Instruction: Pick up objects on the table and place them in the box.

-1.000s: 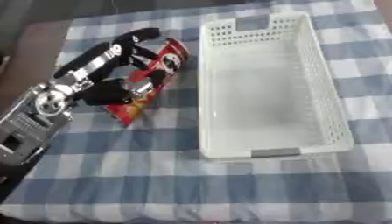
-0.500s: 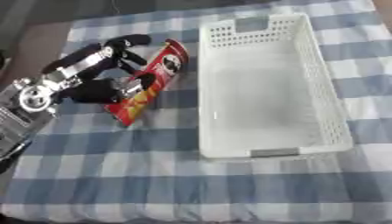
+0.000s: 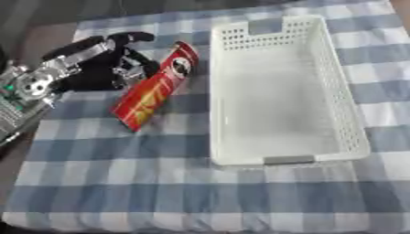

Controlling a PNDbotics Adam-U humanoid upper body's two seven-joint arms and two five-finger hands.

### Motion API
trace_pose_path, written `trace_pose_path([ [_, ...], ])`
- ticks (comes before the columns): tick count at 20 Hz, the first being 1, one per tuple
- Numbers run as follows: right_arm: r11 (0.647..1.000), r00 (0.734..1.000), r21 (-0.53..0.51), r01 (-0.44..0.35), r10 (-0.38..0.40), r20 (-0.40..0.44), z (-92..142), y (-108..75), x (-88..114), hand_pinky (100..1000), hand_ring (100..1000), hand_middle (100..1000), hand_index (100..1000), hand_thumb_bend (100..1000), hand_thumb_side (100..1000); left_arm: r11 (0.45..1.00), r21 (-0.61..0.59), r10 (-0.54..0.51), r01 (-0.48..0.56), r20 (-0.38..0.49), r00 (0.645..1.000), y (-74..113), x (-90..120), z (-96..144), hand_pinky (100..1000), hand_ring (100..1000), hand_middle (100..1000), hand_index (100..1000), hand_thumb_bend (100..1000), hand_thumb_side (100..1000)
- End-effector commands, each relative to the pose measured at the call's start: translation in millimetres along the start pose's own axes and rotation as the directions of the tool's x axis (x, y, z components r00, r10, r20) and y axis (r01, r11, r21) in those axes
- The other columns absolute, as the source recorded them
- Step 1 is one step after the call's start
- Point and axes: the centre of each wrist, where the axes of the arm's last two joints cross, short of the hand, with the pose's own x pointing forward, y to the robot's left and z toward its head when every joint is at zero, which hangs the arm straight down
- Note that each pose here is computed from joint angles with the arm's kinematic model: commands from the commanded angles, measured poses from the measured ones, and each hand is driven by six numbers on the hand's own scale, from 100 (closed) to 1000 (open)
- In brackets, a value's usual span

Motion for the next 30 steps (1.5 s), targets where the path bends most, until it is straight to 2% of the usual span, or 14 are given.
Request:
trace_pose_path([
  [1, 1.0, 1.0, 0.004, 0.001, -0.001, 0.02, -3.3, -1.4, 3.5, 370, 584, 688, 849, 100, 790, 1.0, -0.007, 0.003, -0.004, -0.045, 0.999, 9.2, 4.3, 0.6, 731, 828, 1000, 989, 325, 647],
  [2, 1.0, 1.0, 0.005, 0.001, -0.001, 0.018, -3.0, -1.3, 3.3, 370, 584, 688, 848, 100, 789, 1.0, -0.005, 0.015, -0.015, -0.058, 0.998, 9.4, 4.2, -0.6, 732, 829, 1000, 991, 292, 662],
  [9, 1.0, 1.0, 0.012, 0.007, -0.007, 0.006, 0.3, 0.1, 2.6, 369, 584, 688, 850, 100, 791, 0.993, 0.045, 0.117, -0.111, -0.147, 0.982, 7.5, 1.8, -12.5, 723, 816, 1000, 986, 313, 669],
  [14, 1.0, 1.0, 0.015, 0.01, -0.01, 0.001, 1.4, 0.6, 2.5, 370, 584, 688, 851, 100, 790, 0.988, 0.076, 0.146, -0.134, -0.179, 0.973, 3.5, -1.6, -21.0, 723, 811, 996, 981, 316, 668],
  [20, 1.0, 1.0, 0.018, 0.012, -0.012, -0.003, 2.3, 0.7, 2.6, 369, 584, 688, 851, 100, 789, 0.994, 0.004, 0.104, -0.105, -0.173, 0.979, -0.3, 1.6, -24.1, 754, 834, 1000, 998, 324, 706],
  [25, 1.0, 1.0, 0.02, 0.013, -0.013, -0.006, 2.9, 1.0, 2.6, 370, 584, 689, 851, 100, 789, 0.995, -0.085, 0.031, -0.046, -0.171, 0.985, 2.3, 1.8, -21.8, 795, 860, 1000, 1000, 383, 695],
  [30, 1.0, 1.0, 0.023, 0.016, -0.016, -0.008, 3.4, 1.4, 2.6, 370, 584, 689, 851, 100, 789, 0.991, -0.135, -0.037, 0.015, -0.165, 0.986, 4.3, -0.1, -21.3, 807, 865, 1000, 1000, 386, 705],
])
